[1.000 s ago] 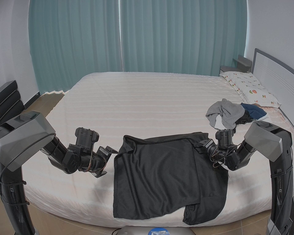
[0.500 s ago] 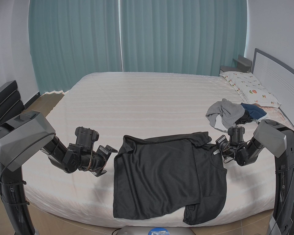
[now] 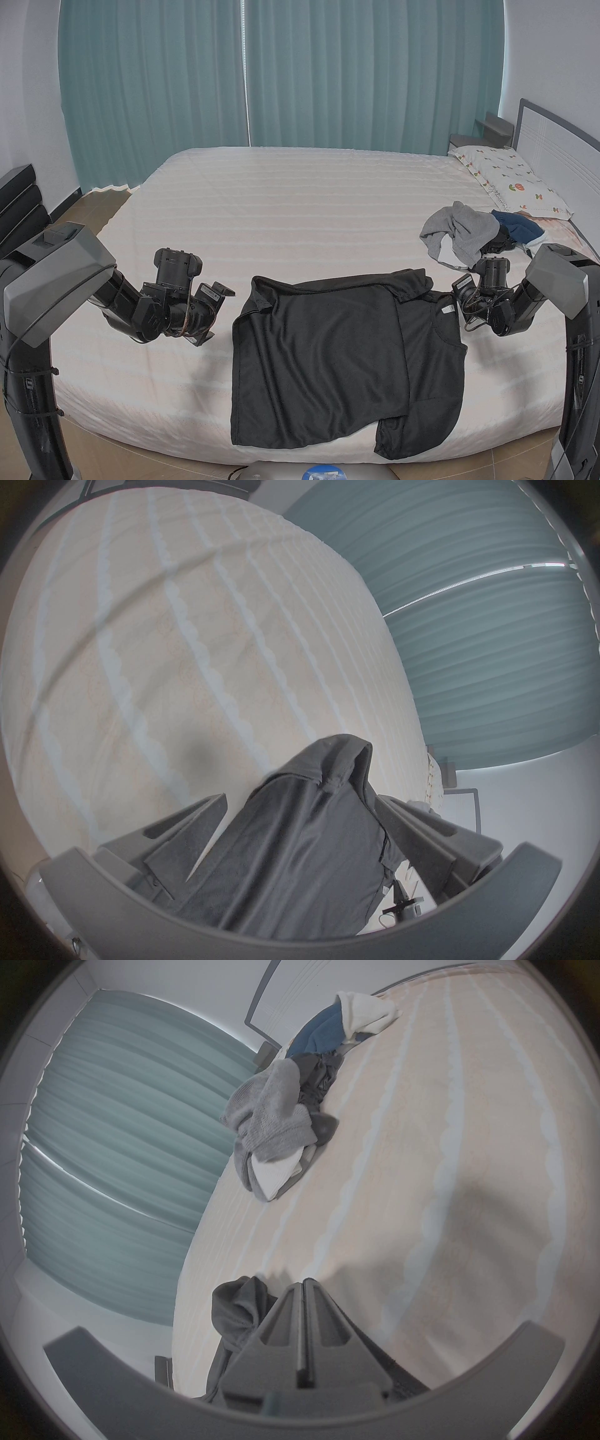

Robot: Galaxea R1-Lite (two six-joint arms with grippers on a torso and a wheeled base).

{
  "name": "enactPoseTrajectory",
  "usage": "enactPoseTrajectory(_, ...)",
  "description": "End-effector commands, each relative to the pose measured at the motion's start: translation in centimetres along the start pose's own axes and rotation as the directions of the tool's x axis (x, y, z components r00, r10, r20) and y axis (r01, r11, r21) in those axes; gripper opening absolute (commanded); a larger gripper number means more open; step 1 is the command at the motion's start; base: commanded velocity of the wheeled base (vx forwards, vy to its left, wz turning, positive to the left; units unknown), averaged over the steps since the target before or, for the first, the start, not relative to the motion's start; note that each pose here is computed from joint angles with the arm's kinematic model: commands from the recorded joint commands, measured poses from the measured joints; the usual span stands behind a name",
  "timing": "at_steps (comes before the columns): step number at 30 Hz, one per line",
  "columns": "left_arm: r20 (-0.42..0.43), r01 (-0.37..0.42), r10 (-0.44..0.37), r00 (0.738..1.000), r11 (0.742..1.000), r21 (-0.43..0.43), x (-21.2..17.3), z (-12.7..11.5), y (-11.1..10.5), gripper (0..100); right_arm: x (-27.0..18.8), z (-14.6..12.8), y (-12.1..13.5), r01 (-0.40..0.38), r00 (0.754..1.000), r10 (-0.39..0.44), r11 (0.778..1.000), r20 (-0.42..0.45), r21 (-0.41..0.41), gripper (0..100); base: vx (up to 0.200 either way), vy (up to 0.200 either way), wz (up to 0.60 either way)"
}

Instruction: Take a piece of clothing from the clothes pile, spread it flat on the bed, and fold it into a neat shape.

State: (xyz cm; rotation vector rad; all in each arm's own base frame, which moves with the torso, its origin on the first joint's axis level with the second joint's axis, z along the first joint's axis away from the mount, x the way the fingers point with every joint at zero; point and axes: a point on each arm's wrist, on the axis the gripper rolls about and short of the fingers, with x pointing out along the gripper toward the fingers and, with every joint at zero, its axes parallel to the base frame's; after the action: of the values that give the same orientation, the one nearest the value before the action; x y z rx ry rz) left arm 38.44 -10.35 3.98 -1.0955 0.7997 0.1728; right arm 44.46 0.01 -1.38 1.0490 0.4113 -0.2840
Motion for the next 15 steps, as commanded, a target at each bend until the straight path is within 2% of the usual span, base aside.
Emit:
enactPoseTrajectory(1,0.038,0.028,-0.028,0.999,1.0,0.003,1.7,0.9,-1.2,100,-0.1,0.6,-0.6,0.003,1.0,-0.003,1.0,-0.014,0.014,0,0.0,0.0,0.0)
enactPoseTrajectory(2,0.043,0.034,-0.034,0.998,0.999,0.009,1.9,1.0,-1.4,100,-0.2,0.6,-0.6,0.001,1.0,-0.001,1.0,-0.018,0.017,0,0.0,0.0,0.0)
enactPoseTrajectory(3,0.045,0.04,-0.04,0.998,0.999,0.011,2.1,1.1,-1.5,100,-0.2,0.6,-0.6,0.001,1.0,-0.001,1.0,-0.018,0.024,100,0.0,0.0,0.0)
enactPoseTrajectory(5,0.062,0.082,-0.084,0.994,0.996,0.034,2.8,1.7,-2.9,100,-0.4,0.5,-0.5,-0.013,1.0,0.014,0.999,-0.018,0.049,100,0.0,0.0,0.0)
enactPoseTrajectory(8,0.07,0.104,-0.107,0.992,0.993,0.05,4.5,2.0,-3.5,100,-0.8,0.3,-0.8,-0.036,0.999,0.038,0.997,-0.038,0.065,100,0.0,0.0,0.0)
enactPoseTrajectory(13,0.056,0.095,-0.102,0.993,0.988,0.124,6.7,1.2,-3.2,100,-1.3,0.0,-1.2,-0.073,0.996,0.075,0.995,-0.039,0.064,100,0.0,0.0,0.0)
enactPoseTrajectory(15,0.046,0.096,-0.105,0.993,0.981,0.169,7.6,0.1,-3.2,100,-1.4,-0.3,-1.2,-0.085,0.995,0.088,0.994,-0.037,0.062,100,0.0,0.0,0.0)
